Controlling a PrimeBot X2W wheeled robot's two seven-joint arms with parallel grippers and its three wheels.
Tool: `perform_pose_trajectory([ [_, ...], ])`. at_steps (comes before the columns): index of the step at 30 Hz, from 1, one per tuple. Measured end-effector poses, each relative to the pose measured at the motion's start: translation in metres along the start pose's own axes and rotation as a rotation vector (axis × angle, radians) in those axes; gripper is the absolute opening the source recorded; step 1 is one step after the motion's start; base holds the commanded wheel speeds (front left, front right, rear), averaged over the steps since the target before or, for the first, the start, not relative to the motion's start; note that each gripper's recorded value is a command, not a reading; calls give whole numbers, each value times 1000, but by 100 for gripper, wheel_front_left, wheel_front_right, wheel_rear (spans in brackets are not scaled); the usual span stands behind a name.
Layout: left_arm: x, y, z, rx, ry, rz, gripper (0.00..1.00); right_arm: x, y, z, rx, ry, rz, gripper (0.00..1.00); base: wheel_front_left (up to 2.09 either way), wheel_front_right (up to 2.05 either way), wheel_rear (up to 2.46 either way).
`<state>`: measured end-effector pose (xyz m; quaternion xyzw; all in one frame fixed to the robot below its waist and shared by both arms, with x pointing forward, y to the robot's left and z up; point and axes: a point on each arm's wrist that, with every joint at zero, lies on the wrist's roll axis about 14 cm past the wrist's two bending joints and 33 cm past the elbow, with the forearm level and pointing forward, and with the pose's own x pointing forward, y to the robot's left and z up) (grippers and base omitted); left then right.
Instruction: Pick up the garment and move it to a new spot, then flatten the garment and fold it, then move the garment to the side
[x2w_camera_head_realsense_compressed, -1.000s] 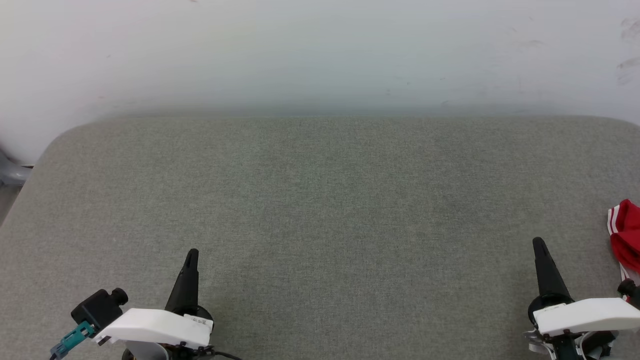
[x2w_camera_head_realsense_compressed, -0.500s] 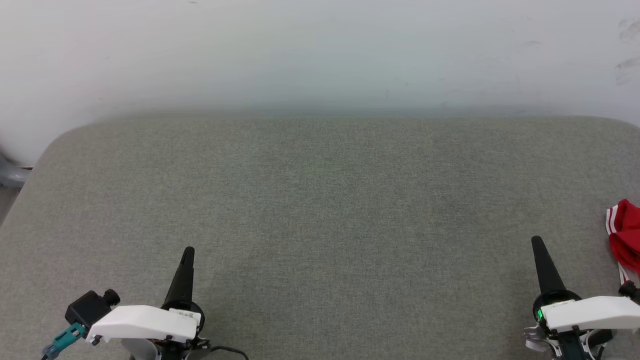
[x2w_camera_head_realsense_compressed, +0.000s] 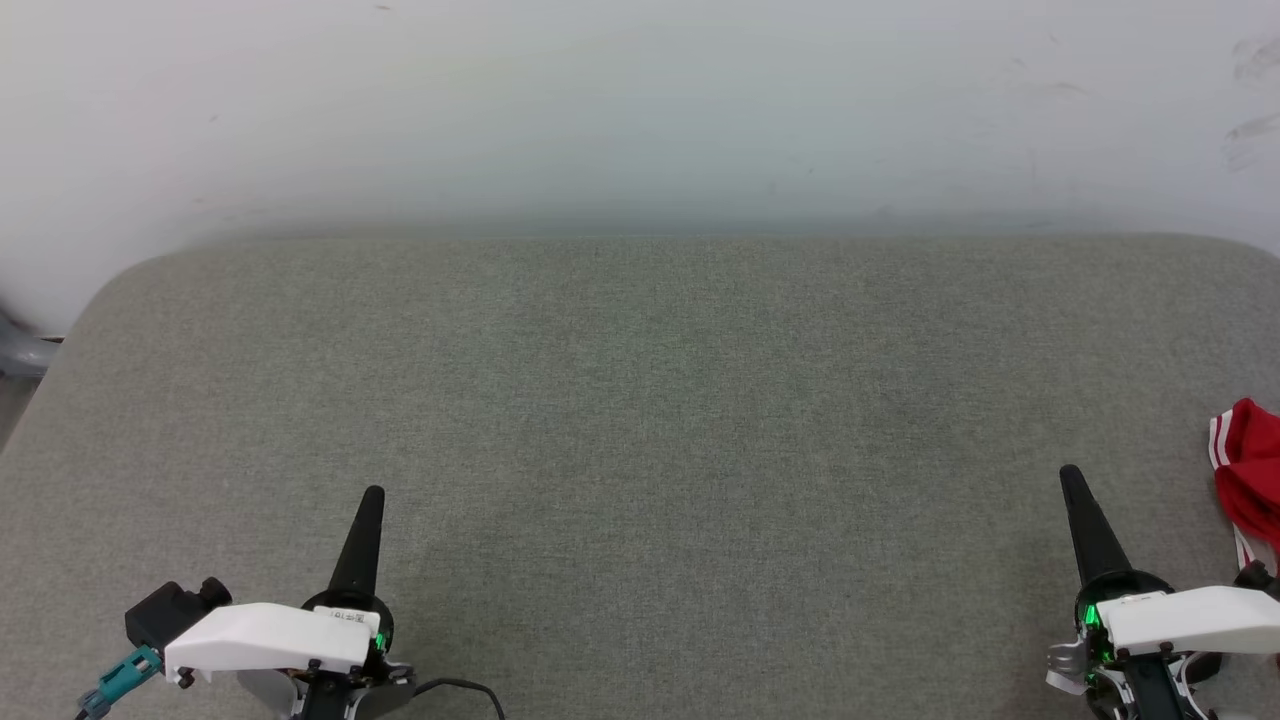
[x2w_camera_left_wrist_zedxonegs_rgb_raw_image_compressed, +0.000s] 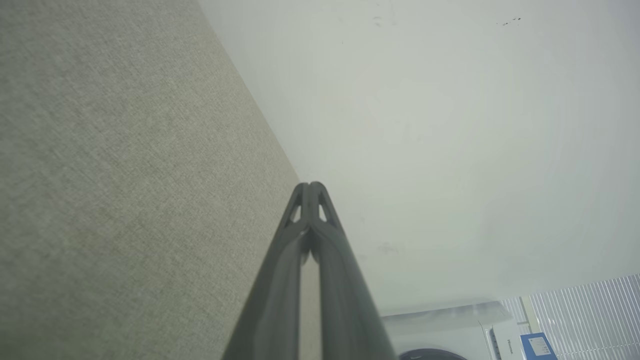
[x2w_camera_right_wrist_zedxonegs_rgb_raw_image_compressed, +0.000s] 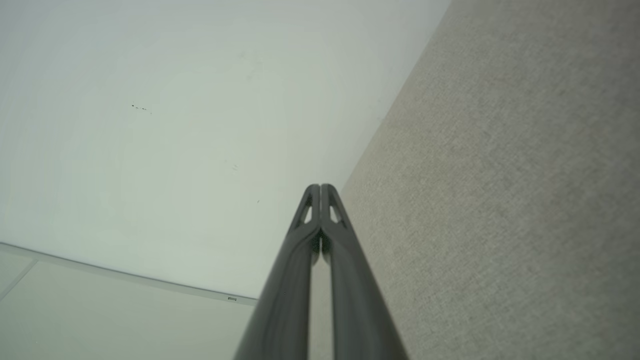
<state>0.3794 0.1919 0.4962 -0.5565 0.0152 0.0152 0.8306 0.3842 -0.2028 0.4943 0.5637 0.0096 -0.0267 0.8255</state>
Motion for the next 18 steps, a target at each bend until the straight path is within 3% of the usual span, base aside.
perform_pose_trajectory([
  [18,2,1,4,-161,3,2,0,1,2,0,155,12,10,0,0,0,0],
])
